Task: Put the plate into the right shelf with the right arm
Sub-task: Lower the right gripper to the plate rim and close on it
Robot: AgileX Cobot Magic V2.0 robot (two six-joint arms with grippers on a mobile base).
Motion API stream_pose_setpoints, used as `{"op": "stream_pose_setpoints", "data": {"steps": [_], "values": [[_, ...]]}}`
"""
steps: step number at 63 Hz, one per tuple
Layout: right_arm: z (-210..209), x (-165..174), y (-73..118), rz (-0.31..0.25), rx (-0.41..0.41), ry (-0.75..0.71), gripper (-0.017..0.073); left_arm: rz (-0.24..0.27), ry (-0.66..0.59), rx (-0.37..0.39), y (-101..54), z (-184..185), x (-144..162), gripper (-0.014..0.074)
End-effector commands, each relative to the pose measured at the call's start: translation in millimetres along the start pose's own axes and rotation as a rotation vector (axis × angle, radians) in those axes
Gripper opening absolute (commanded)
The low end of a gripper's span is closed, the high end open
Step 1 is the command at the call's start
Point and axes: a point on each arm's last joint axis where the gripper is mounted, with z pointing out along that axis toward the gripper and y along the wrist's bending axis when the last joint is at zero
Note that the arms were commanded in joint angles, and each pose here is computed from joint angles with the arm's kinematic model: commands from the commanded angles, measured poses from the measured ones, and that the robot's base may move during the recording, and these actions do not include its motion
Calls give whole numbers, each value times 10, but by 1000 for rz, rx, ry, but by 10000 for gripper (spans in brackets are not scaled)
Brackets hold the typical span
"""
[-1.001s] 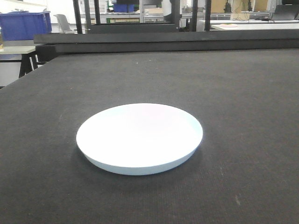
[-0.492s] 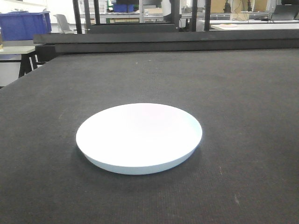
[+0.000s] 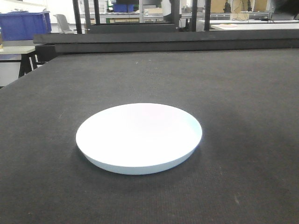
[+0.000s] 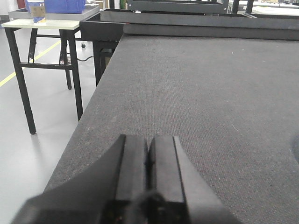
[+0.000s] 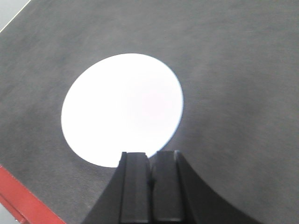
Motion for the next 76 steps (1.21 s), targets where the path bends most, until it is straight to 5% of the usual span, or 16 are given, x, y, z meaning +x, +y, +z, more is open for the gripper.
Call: {"op": "stream_pose_setpoints", "data": {"steps": [1, 10, 26, 50, 76], "values": [[154, -185, 74, -17, -24, -65, 60, -9, -82, -4, 3, -2, -48, -47], [551, -202, 73, -51, -25, 28, 120, -9, -82, -4, 3, -2, -48, -47], [1049, -326, 3, -39, -31, 136, 643, -9, -82, -4, 3, -2, -48, -47], [1577, -178, -130, -2, -37, 307, 633, -9, -82, -4, 3, -2, -48, -47], [1721, -137, -212, 4, -6, 304, 631, -9, -82, -4, 3, -2, -48, -47]]}}
